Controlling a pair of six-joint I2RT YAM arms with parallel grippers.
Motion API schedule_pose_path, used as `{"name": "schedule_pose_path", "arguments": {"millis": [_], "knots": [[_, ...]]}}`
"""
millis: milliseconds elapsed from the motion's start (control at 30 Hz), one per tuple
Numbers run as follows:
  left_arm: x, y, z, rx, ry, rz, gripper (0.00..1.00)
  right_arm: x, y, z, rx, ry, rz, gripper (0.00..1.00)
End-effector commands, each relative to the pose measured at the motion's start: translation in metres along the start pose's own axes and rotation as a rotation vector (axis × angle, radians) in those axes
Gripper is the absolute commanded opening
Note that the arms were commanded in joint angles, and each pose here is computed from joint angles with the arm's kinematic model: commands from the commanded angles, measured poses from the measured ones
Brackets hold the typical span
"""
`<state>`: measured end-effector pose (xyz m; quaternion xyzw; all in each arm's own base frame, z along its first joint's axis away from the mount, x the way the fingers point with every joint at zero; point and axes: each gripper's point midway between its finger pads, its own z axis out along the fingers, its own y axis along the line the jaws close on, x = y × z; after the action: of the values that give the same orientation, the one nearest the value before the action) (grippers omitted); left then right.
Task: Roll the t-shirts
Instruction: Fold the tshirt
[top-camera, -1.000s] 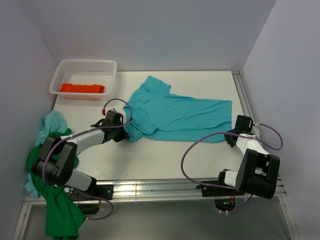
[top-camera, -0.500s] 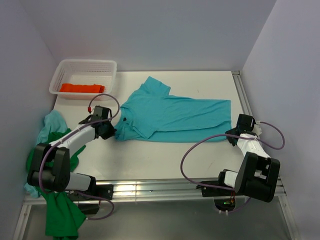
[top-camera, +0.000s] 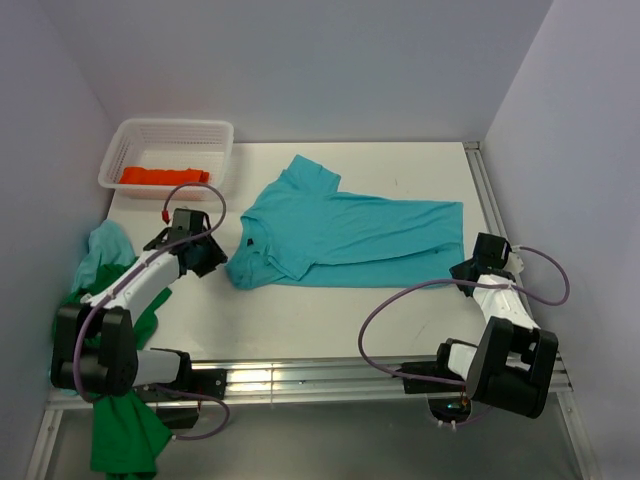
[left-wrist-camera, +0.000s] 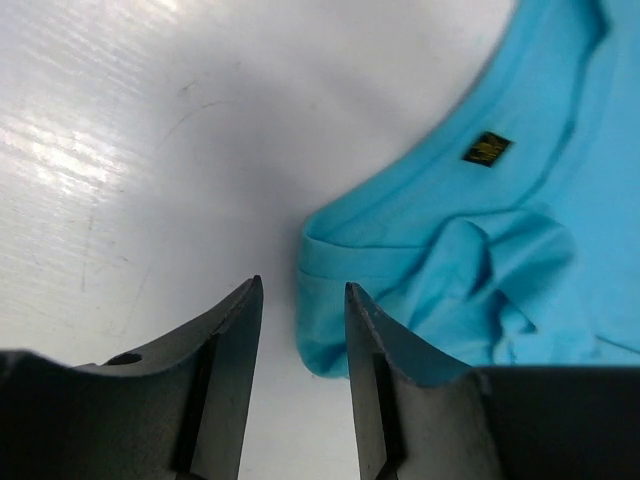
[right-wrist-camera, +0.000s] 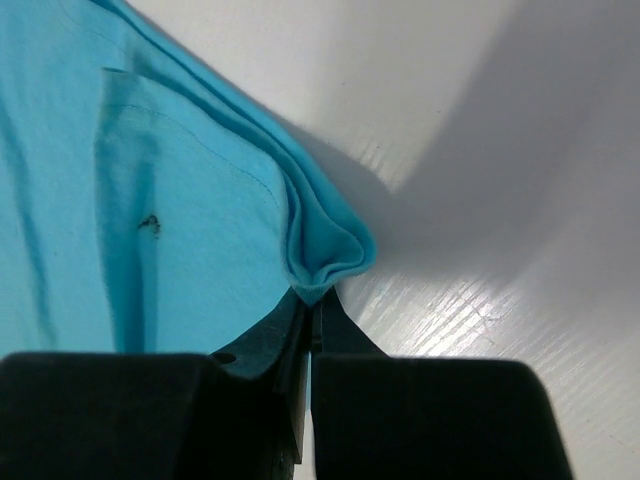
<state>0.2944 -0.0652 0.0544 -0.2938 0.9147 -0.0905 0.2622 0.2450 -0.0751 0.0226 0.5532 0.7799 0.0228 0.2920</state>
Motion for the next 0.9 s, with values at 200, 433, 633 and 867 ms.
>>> {"name": "schedule_pose_path", "arguments": {"millis": [200,433,633,867], "knots": [[-0.026,-0.085,-0.040,0.299,-0.095,0.116,0.46,0.000,0.000,-0.004,-0.021,-0.005,-0.017,0.00],[0.004,-0.081,-0.012,0.196,0.030,0.133,0.44,-0.002,0.002,-0.005,-0.030,-0.009,-0.021,0.00],[0.021,-0.055,-0.030,0.175,0.021,0.096,0.49,-0.001,0.002,-0.004,-0.033,-0.008,-0.027,0.00],[0.051,-0.048,-0.043,0.194,0.071,0.054,0.50,0.000,0.004,-0.003,-0.044,0.000,-0.025,0.00]]}}
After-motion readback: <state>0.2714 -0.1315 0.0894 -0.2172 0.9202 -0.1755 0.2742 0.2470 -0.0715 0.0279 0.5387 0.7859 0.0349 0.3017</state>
